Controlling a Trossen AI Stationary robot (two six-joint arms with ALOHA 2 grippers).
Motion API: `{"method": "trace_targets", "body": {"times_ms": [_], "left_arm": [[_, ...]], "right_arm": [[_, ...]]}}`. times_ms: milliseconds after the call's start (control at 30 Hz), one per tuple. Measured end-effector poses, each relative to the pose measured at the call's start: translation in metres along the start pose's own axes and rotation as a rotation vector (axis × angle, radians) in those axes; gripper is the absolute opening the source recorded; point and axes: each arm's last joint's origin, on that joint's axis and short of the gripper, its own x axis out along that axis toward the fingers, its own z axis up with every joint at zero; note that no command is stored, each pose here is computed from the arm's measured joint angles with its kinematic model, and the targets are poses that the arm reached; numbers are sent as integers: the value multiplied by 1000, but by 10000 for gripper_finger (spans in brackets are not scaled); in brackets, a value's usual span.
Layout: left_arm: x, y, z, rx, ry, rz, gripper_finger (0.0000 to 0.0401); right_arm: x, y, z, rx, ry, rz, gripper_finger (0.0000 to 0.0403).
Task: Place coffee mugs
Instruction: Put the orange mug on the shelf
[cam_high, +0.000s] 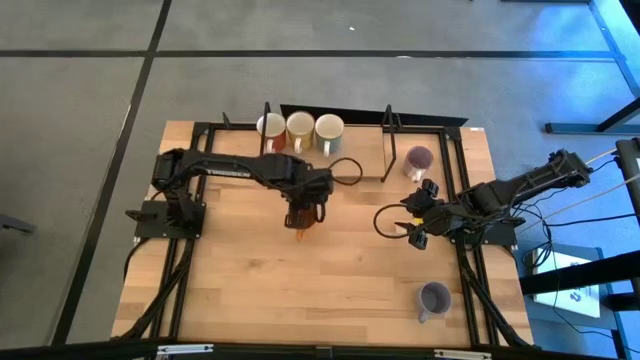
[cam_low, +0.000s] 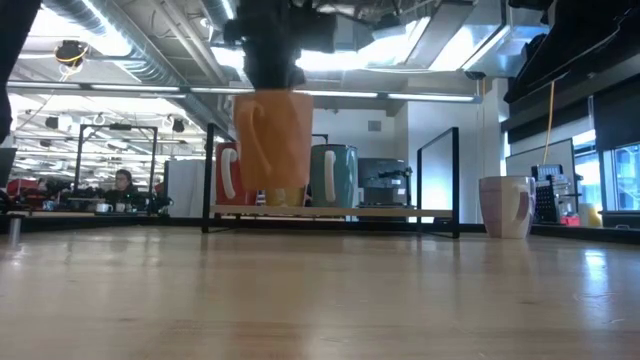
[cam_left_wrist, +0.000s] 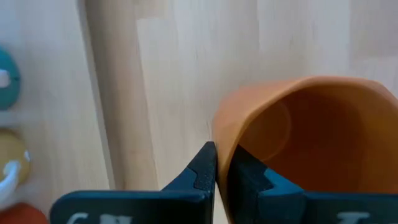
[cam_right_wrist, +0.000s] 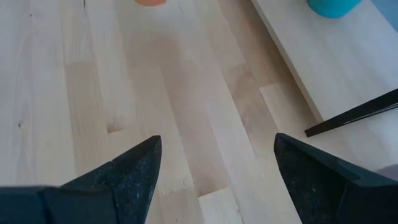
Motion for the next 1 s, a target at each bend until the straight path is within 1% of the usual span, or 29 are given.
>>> {"method": "trace_targets", "body": {"times_ms": [167,300,500,633,700,767,900,1000], "left_arm": [[20,6,1,44,53,-57,17],[37,10,3,42,85,-83,17],[66,7,7,120,140,-118,17],[69,7,9,109,127,-145,21],[70,7,9,96,132,-130,31],[70,7,8,87,144,-100,47],[64,8,6,58,154,-81,84],[55,9,3,-10,173,-80,107]], "right_arm": [[0,0,0,16,-1,-1,298],[0,0,0,19,-6,-8,298],[0,-1,1,23,-28,-33,298],[0,-1,2,25,-36,-39,298],[0,-1,2,25,-36,-39,298],[0,-1,2,26,-38,-39,298],[0,-1,2,26,-39,-38,298],[0,-1,2,26,-39,-38,298]]}}
